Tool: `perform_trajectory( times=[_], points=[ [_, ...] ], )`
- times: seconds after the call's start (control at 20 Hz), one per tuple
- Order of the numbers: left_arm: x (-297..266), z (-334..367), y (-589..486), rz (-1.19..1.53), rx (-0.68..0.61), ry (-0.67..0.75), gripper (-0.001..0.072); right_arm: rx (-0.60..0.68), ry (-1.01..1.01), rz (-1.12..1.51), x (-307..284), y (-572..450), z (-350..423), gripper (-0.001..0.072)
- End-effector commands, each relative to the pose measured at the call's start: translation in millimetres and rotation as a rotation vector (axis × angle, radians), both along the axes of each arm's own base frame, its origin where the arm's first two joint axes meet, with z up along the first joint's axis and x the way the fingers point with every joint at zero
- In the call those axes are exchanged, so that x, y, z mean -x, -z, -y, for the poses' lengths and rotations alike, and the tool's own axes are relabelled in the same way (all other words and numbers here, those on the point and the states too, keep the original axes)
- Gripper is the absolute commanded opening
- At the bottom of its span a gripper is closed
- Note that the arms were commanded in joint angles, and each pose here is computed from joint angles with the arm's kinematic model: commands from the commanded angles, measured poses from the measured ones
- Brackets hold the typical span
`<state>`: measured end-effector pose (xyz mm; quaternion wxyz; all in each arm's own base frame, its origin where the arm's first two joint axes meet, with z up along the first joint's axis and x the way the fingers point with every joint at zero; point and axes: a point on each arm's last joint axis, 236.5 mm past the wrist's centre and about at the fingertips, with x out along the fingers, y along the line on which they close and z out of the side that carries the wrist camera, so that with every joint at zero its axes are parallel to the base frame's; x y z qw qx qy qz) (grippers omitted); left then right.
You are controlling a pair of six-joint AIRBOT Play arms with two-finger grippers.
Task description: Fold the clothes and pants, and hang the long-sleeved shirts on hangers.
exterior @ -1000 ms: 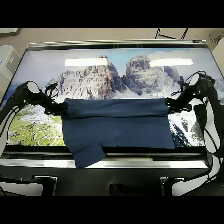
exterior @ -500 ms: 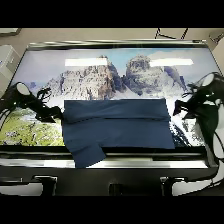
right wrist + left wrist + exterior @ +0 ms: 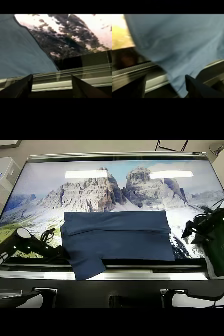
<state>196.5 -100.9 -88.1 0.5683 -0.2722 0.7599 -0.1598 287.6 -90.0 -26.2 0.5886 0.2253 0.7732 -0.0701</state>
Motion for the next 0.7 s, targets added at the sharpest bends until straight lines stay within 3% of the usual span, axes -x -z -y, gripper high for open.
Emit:
perform_trajectory(
  times=[0.0, 0.1, 0.2, 0.3, 0.35, 0.45, 0.5, 0.65],
  points=[
    [0.0, 20.1, 12.4, 0.04, 0.053, -0.104, 0.0513, -0.033, 0.001, -0.034, 13.6, 7.1, -7.9, 0.0573],
    [1.2, 24.4, 13.0, 0.044, 0.052, -0.087, 0.0487, -0.036, -0.006, -0.035, 14.3, 7.1, -7.9, 0.0573],
    [3.7, 28.2, 12.9, 0.042, 0.052, -0.069, 0.0329, -0.033, -0.005, -0.031, 13.3, 7.5, -7.5, 0.0572],
    [4.8, 29.6, 12.9, 0.042, 0.052, -0.061, 0.0087, -0.024, -0.01, -0.046, 17.5, 9.0, -5.7, 0.057],
    [4.9, 29.5, 12.8, 0.044, 0.053, -0.058, 0.0028, -0.013, -0.015, -0.075, 26.5, 13.2, -3.9, 0.0571],
    [4.7, 29.4, 12.7, 0.058, 0.056, -0.041, 0.0023, -0.042, -0.012, -0.128, 47.6, 29.4, -14.8, 0.0587],
    [4.3, 29.2, 12.9, 0.06, 0.055, -0.043, 0.0023, -0.087, -0.015, -0.138, 56.0, 38.8, -27.0, 0.0641],
    [4.5, 28.6, 12.9, 0.061, 0.053, -0.041, 0.0023, -0.17, 0.001, -0.109, 62.1, 63.3, -51.8, 0.0636]
  ],
)
